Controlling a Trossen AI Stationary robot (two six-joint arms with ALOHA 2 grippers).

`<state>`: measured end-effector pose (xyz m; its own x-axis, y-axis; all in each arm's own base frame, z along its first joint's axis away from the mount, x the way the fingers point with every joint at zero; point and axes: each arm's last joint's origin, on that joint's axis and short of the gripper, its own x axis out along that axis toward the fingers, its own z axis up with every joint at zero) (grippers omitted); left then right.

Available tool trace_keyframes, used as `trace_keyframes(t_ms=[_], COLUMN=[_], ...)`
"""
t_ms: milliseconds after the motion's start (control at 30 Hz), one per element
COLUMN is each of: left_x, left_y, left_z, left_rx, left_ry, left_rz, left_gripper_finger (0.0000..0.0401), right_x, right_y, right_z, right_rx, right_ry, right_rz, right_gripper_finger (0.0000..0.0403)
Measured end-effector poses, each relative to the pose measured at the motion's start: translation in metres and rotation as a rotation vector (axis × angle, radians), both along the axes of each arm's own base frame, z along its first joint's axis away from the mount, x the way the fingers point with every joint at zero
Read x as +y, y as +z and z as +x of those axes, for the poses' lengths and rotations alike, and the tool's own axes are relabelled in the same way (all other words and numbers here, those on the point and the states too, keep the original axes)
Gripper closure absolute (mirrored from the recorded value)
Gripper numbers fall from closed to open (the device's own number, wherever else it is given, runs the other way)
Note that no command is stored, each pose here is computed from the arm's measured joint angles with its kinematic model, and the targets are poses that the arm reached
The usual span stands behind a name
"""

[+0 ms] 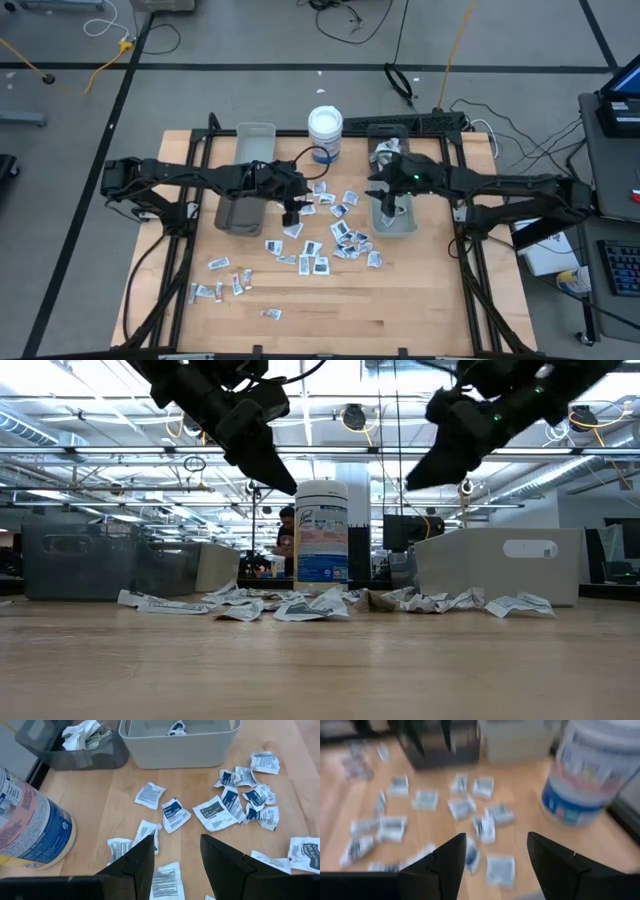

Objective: Pick & Place First Aid Supplies
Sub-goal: Put the blue alcohol pad into the right gray bin

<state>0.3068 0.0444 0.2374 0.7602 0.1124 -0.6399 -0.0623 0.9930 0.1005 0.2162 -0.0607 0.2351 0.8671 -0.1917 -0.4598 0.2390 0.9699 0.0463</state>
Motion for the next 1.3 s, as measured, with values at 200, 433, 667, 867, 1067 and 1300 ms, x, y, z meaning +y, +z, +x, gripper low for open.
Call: trace_keyframes(t_ms=[200, 433, 667, 867, 1067, 1300], left_x=[0.000, 0.001, 0.002, 0.009, 0.015, 0.027], left_y=[-0.002, -0.002, -0.010, -0.015, -0.019, -0.029], left_z=[-0.002, -0.002, 0.008, 0.035, 0.064, 0.093], left_rx=[0.030, 0.034, 0.083, 0.226, 0.336, 0.435], left_ry=[0.000, -0.013, -0.025, -0.008, -0.061, -0.073], left_rz=[-0.005, 0.050, 0.073, 0.113, 0.152, 0.146], left_gripper_finger=[0.0235, 0.0235, 0.0235, 0.0235, 0.0235, 0.0235], right_x=[0.011, 0.021, 0.021, 0.021, 0.021, 0.022], right_y=[-0.014, -0.015, -0.014, -0.013, -0.013, -0.008], right_z=[-0.007, -0.007, -0.007, -0.007, -0.007, -0.010], right_rx=[-0.279, -0.330, -0.342, -0.346, -0.346, -0.370], right_ry=[0.062, 0.147, 0.150, 0.151, 0.152, 0.158], right_rz=[0.011, 0.019, 0.016, 0.013, 0.013, -0.001], right_gripper_finger=[0.0195, 0.0195, 0.0195, 0.0195, 0.0195, 0.0195])
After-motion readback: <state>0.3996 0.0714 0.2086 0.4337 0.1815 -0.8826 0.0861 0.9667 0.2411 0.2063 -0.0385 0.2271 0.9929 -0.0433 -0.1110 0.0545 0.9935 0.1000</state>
